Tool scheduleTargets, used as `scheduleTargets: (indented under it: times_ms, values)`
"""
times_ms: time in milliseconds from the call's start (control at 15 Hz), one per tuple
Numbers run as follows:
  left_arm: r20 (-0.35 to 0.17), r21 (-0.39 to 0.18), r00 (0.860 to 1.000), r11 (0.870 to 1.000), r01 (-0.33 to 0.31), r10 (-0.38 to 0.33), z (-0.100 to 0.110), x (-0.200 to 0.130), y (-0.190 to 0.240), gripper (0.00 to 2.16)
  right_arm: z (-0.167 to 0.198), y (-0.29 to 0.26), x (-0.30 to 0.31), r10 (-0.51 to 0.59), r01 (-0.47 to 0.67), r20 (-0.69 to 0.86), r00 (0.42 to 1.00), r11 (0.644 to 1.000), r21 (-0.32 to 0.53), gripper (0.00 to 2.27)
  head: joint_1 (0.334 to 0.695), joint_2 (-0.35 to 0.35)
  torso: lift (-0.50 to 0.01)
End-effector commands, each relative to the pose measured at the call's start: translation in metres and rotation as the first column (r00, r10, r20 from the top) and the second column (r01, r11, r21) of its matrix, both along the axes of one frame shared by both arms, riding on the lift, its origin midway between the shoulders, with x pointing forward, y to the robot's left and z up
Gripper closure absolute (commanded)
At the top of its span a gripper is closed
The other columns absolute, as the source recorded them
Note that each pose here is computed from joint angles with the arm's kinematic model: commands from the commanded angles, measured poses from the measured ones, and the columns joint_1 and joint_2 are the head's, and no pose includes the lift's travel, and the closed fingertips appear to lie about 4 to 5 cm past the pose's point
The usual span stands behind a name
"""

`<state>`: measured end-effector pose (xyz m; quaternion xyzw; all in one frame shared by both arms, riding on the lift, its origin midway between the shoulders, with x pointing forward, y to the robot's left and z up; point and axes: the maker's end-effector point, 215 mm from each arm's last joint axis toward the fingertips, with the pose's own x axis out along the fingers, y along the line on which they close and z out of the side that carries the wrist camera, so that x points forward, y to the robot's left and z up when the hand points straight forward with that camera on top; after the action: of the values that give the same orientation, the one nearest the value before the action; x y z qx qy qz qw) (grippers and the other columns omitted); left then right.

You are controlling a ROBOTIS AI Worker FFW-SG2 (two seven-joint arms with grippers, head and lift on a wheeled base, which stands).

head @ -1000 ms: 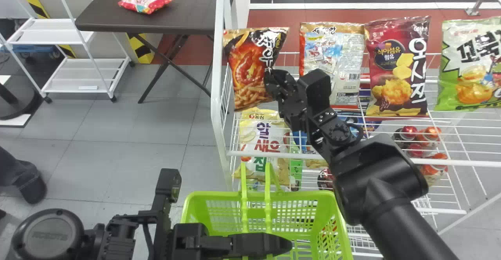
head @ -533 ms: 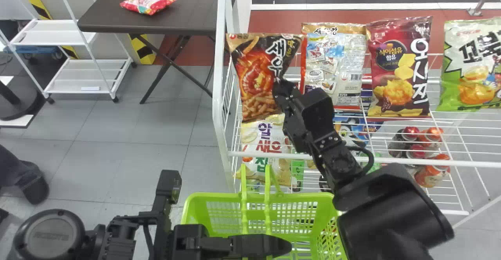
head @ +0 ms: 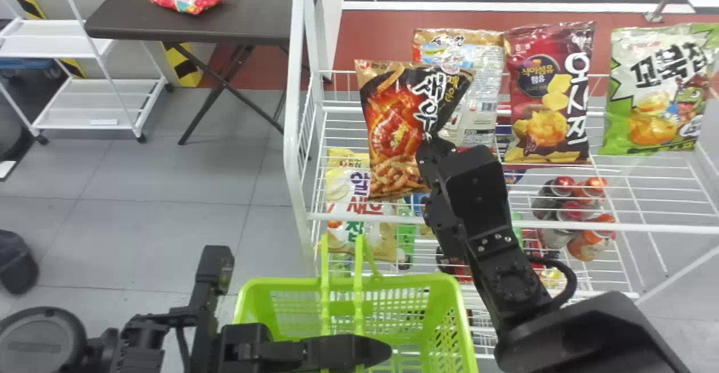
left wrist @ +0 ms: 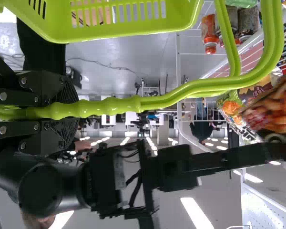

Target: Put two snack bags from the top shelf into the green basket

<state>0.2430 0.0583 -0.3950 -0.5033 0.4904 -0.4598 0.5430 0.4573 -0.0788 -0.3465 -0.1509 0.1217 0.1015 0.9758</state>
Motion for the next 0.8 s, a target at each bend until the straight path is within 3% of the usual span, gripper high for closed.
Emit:
scheduleTargets:
  times_ms: [0, 400, 533, 733]
  values:
    - [-0.014, -0.006, 1.000, 1.000, -0.022, 0.022, -0.001, -0.004, 0.006, 2.14, -0.016, -0.025, -0.021, -0.056, 0.055, -0.124, 0.991, 0.998, -0.012, 2.24, 0.695, -0.029, 0.000]
    - [-0.009, -0.007, 1.000, 1.000, -0.015, 0.015, 0.000, -0.002, 0.002, 2.14, -0.041, -0.080, -0.124, -0.147, 0.117, -0.436, 0.888, 0.989, -0.093, 2.24, 0.695, -0.135, 0.000]
    - [-0.008, -0.008, 1.000, 1.000, -0.015, 0.015, 0.000, -0.002, 0.001, 2.14, -0.050, -0.075, -0.160, -0.119, 0.095, -0.549, 0.827, 0.993, -0.071, 2.24, 0.695, -0.168, 0.000]
    - [-0.001, -0.011, 1.000, 1.000, -0.009, 0.009, 0.003, -0.002, -0.001, 2.14, -0.063, -0.031, -0.184, -0.009, -0.001, -0.611, 0.791, 1.000, -0.016, 2.24, 0.695, -0.196, 0.000]
